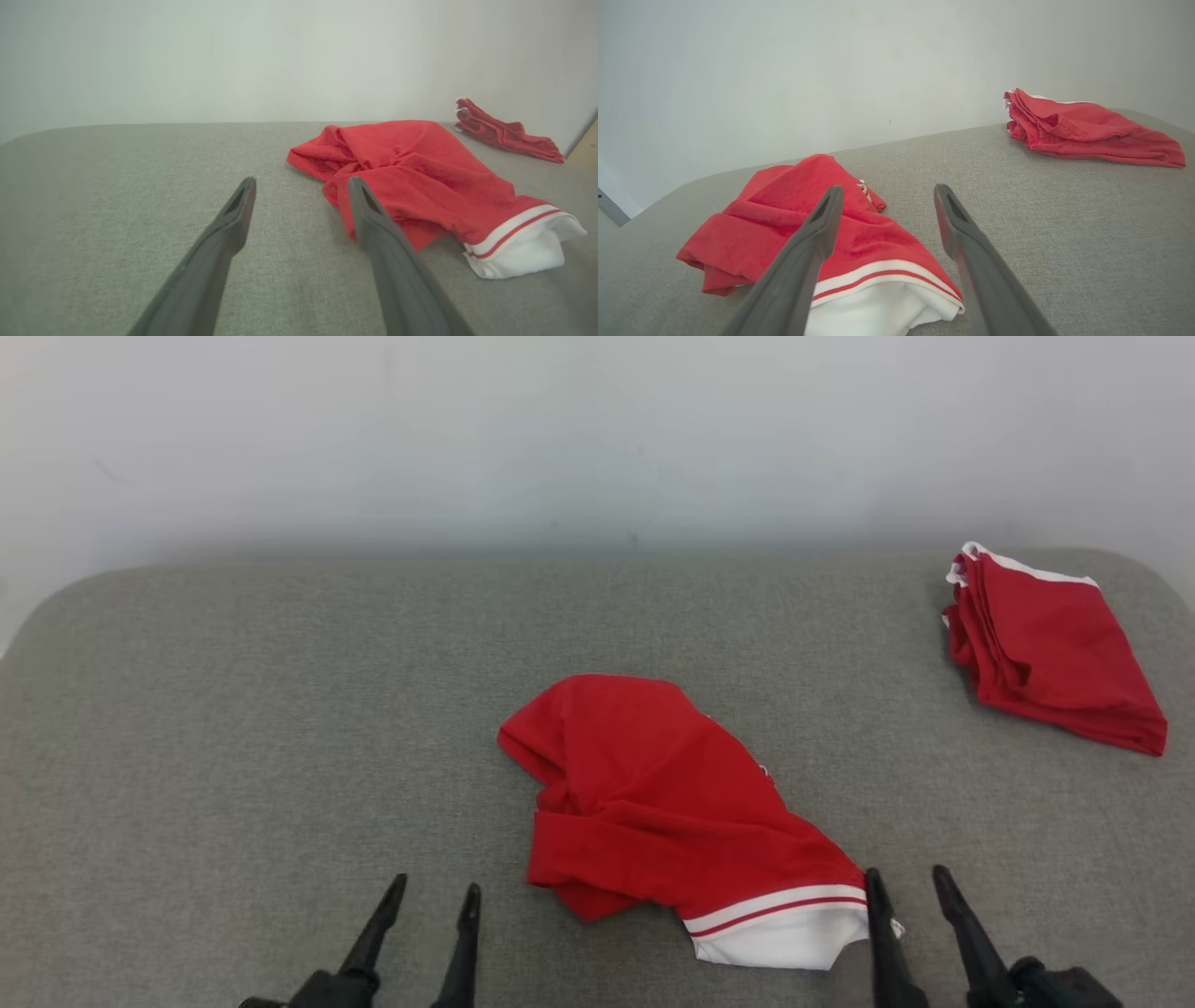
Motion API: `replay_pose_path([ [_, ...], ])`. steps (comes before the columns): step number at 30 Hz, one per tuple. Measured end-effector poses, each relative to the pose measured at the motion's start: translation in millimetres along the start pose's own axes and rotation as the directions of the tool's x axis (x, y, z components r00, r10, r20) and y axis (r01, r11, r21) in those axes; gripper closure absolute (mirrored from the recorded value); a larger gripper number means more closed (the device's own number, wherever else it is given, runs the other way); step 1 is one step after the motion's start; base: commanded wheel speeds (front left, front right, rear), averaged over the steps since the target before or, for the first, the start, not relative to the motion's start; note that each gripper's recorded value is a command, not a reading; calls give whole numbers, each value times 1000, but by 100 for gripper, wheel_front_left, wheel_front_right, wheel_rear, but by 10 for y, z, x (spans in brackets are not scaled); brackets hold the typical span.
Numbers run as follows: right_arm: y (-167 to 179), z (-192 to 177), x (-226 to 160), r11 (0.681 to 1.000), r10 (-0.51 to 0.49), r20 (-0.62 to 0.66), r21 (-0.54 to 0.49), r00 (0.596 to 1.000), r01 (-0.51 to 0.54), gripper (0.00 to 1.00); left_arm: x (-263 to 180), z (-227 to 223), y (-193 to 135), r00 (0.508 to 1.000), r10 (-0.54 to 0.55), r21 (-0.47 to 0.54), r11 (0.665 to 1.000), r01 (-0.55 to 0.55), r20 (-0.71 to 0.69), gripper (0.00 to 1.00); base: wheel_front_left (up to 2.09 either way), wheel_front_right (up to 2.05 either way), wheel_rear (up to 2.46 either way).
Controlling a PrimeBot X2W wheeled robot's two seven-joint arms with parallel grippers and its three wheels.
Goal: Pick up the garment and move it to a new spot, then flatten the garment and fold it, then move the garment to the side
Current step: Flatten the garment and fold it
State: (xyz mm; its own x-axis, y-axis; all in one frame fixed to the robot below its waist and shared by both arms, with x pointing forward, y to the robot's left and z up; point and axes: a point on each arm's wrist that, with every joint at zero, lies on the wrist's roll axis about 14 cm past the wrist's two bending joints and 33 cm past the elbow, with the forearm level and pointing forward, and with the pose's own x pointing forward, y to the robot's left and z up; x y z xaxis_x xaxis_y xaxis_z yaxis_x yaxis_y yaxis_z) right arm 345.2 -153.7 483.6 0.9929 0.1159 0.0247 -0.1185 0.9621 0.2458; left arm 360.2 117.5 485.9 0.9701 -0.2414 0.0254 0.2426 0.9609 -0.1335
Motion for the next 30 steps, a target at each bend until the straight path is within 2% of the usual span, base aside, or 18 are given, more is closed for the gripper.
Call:
replay_pose_path([
  [4,87,-52,2,999,25,-17,-33,1000,-25,0,130,-159,-221,994,-99,22,995,100,-55,0,0,0,0],
  [8,100,-123,-30,1000,22,-39,-14,999,-22,0,233,-338,-362,979,-167,34,985,172,-117,0,0,0,0],
  [21,-43,-107,-54,999,-32,-35,-11,999,32,0,535,-697,-456,941,-238,46,966,256,-239,0,0,0,0],
  [22,-52,-108,-61,999,-36,-36,-11,999,36,0,550,-713,-471,939,-243,41,965,260,-244,12,0,0,0],
  [23,-56,-111,-67,999,-38,-37,-11,999,37,0,560,-726,-481,937,-247,36,964,264,-248,55,0,0,0],
  [24,-52,-120,-71,999,-37,-40,-10,999,37,0,569,-737,-483,936,-247,29,965,262,-251,85,0,0,0],
  [25,-46,-124,-71,999,-36,-41,-10,999,35,0,570,-752,-475,936,-243,21,966,257,-256,100,0,0,0],
  [30,4,-123,-41,1000,-20,-39,5,999,20,0,591,-647,-395,949,-222,13,973,230,-225,100,0,0,0],
])
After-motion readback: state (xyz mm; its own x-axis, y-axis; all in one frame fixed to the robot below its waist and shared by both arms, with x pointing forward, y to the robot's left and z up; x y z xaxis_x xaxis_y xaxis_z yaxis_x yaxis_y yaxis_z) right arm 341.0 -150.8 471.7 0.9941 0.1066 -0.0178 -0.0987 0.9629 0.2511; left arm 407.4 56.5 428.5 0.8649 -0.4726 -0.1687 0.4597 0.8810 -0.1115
